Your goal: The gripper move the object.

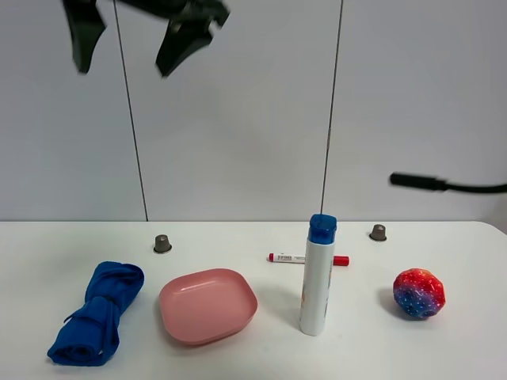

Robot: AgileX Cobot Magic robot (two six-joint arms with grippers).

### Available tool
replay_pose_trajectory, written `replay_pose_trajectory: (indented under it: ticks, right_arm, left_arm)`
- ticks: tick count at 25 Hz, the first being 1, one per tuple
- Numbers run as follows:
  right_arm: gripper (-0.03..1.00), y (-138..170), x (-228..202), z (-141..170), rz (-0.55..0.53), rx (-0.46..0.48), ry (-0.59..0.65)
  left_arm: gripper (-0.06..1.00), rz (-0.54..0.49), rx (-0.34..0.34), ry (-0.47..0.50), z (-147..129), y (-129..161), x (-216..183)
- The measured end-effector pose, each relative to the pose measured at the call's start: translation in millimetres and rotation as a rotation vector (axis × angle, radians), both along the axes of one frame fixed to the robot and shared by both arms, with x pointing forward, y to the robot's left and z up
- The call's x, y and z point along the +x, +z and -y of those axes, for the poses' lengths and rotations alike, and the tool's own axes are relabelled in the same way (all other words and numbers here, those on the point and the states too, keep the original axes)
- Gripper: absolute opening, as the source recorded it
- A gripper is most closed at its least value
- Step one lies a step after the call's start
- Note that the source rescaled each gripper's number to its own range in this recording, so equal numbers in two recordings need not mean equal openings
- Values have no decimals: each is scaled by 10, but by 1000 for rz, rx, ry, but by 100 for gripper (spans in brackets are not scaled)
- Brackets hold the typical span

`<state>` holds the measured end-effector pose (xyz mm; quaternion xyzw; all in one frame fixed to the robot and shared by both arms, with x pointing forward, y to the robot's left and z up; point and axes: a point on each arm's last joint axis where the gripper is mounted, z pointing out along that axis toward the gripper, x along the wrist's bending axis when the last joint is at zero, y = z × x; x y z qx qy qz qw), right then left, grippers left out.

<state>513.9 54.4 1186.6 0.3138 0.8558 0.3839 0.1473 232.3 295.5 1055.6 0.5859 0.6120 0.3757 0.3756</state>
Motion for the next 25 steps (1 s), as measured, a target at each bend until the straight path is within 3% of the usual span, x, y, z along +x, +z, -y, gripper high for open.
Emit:
replay_pose_trajectory:
  ticks: [4, 10, 15, 19, 25]
  right_arm:
    - [90, 474, -196, 450, 116, -80, -44]
    - [90, 1082, -490, 995, 258, -1, -109]
    - [90, 1340, -616, 1332, 354, 12, -178]
    - [90, 1244, -569, 1607, 325, -44, -245]
    - [90, 645, -567, 2040, 97, -144, -334]
  left_arm:
    - [100, 0, 0, 0, 0, 0, 0]
    - [100, 0, 0, 0, 0, 0, 0]
    - [100, 0, 0, 0, 0, 0, 0]
    - [100, 0, 0, 0, 0, 0, 0]
    - [100, 0, 0, 0, 0, 0, 0]
